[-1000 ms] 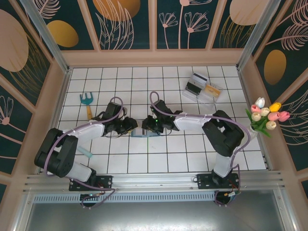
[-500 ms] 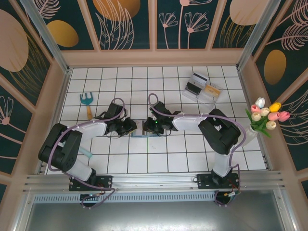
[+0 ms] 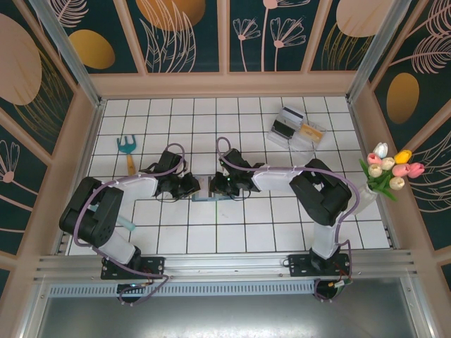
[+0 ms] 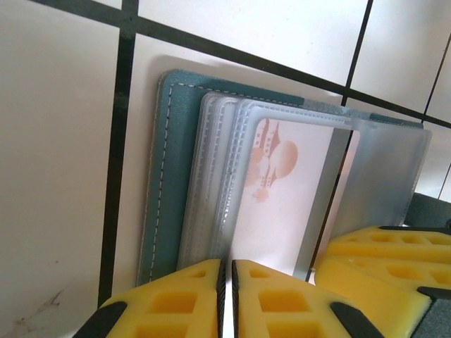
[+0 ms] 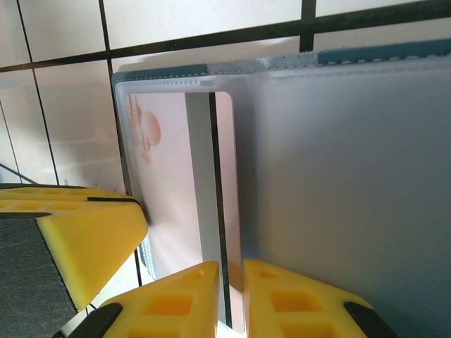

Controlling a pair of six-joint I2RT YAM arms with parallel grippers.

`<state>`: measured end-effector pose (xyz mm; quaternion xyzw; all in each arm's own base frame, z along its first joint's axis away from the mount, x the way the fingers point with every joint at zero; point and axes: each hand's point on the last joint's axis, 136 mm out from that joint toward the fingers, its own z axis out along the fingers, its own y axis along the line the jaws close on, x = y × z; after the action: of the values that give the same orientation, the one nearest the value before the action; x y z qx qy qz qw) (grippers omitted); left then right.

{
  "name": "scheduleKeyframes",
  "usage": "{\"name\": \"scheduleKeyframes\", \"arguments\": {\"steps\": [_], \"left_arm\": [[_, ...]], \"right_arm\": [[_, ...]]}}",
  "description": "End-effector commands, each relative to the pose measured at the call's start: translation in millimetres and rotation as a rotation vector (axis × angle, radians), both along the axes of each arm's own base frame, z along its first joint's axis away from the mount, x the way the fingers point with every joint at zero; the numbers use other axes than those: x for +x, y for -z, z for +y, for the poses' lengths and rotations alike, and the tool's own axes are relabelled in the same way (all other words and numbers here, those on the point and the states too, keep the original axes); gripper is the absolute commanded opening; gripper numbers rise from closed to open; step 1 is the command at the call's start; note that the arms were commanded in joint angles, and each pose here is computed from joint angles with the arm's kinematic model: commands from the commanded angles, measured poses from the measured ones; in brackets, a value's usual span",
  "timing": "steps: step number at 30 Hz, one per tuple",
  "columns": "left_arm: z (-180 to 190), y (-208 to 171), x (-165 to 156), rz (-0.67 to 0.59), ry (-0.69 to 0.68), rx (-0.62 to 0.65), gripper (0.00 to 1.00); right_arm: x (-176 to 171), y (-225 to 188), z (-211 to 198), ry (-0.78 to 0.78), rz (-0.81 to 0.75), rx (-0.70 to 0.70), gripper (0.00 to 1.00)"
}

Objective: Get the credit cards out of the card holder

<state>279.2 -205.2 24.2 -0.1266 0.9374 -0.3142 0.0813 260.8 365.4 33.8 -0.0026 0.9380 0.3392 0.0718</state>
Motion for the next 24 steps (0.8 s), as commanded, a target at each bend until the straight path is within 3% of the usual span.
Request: {"name": "scheduleKeyframes", "arguments": {"steps": [1,13,24], "left_arm": [[6.0,10.8,-7.2,0.034,0.024,0.057,0.14],[16.3,24.0,-14.2,0.061,0.023,0.118,0.14],[22.3,27.2,-14.2,0.064,0.012,0.153,0.18]], "right_arm": [[-2.7,8.0,-2.4,-0.024,-0.006,0.002,0.18],[-7.6,11.8,-1.2,-0.044,0.010,0.042,0.18],[-7.2,18.1,-8.3,-0.043,0.021,0.043,0.07]]}}
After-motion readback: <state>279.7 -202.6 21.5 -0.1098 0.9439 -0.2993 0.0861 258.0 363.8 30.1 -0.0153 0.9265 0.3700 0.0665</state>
